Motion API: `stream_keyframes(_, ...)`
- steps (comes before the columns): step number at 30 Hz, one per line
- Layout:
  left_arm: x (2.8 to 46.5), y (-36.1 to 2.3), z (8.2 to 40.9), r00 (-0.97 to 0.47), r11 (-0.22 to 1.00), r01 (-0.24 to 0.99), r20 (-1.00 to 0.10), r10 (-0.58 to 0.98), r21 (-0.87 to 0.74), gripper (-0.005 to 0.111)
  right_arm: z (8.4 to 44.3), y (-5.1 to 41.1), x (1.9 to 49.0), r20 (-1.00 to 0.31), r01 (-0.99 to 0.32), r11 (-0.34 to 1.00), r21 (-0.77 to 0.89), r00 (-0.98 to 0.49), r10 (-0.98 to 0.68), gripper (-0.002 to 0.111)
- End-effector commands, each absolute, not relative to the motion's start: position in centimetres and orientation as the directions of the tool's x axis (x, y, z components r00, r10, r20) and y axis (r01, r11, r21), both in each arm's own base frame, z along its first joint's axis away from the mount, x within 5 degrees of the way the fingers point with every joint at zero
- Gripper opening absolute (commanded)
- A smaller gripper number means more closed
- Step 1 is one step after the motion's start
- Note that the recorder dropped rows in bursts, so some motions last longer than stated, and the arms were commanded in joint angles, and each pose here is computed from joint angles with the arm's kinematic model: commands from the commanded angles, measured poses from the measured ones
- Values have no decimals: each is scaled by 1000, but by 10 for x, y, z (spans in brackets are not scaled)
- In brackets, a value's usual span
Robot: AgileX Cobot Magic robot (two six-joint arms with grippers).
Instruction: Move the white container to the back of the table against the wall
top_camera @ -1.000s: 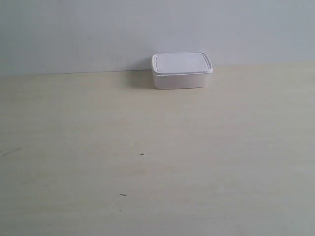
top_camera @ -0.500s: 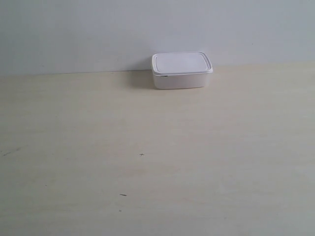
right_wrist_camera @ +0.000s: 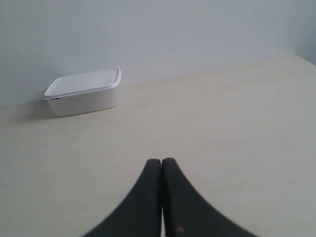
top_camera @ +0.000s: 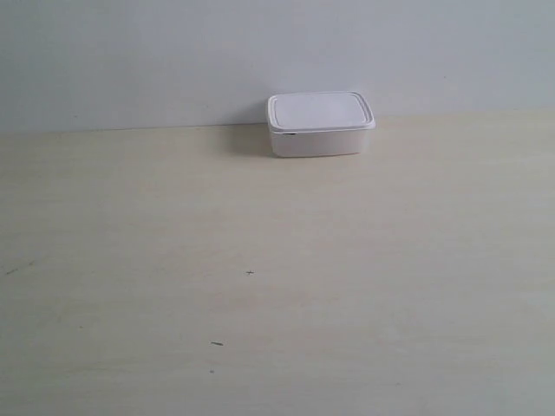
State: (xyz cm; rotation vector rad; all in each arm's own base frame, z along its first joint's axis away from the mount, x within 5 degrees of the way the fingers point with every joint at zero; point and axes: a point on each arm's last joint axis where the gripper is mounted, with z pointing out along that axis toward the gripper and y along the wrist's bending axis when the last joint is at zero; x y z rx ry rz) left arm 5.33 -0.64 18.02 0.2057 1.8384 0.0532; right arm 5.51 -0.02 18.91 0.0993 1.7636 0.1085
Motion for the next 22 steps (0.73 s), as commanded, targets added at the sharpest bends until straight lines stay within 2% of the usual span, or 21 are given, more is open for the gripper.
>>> stream_keyframes(1, 53, -6, 181, -250, 984, 106, -954, 164, 141, 0, 188, -1, 55, -975, 10, 992, 124, -187, 123, 0)
stream_keyframes(22, 53, -6, 181, -250, 984, 106, -954, 164, 141, 0, 188, -1, 55, -973, 12, 992, 124, -195, 123, 0)
